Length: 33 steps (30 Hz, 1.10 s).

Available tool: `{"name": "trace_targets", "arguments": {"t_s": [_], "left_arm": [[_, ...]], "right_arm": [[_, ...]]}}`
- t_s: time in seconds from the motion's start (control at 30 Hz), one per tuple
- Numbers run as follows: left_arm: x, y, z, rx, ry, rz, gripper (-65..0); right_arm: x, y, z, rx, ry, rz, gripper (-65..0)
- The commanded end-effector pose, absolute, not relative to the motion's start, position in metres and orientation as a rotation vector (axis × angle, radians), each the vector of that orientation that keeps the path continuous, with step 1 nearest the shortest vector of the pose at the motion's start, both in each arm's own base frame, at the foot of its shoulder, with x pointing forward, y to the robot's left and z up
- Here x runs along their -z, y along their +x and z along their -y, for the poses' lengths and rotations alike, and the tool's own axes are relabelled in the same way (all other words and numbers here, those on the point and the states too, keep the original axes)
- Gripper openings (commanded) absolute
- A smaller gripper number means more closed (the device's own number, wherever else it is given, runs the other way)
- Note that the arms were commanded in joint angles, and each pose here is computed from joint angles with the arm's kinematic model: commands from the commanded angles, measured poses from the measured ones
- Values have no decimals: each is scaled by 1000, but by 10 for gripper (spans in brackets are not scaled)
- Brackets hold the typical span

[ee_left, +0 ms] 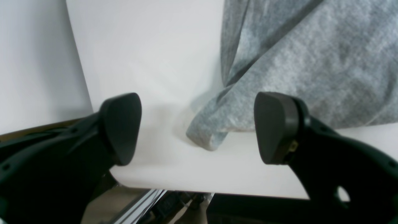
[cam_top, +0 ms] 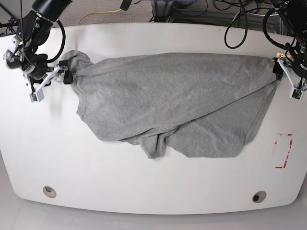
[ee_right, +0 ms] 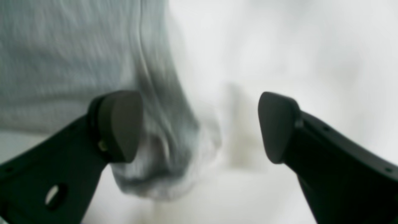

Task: Fold the T-shirt properly
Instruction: 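Regrasp the shirt edge with the right gripper beside its previous hold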

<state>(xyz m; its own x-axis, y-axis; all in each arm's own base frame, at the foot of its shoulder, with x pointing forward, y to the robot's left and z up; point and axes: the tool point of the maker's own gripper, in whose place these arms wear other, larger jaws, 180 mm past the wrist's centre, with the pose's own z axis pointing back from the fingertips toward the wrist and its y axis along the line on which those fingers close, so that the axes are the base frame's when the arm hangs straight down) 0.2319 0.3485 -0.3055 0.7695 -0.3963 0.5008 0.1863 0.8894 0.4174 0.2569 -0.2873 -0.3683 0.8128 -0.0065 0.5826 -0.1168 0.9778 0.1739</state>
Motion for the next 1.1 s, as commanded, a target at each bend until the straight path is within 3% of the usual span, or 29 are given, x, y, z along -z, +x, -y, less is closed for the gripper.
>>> {"name": "trace_targets", "arguments": {"t_s": [0.0,0.53,1.07], "left_arm": [[300,233,-348,322,365,639,-125],[312,214,-351,284,352,601,-125],[308,209,-360,252,371,606,-125]], "right_arm": [[346,280,289,-91,194,699,-116],[348,402,232,-198,419,724,-119],[378,413,196,-194,516,662,-140]]}}
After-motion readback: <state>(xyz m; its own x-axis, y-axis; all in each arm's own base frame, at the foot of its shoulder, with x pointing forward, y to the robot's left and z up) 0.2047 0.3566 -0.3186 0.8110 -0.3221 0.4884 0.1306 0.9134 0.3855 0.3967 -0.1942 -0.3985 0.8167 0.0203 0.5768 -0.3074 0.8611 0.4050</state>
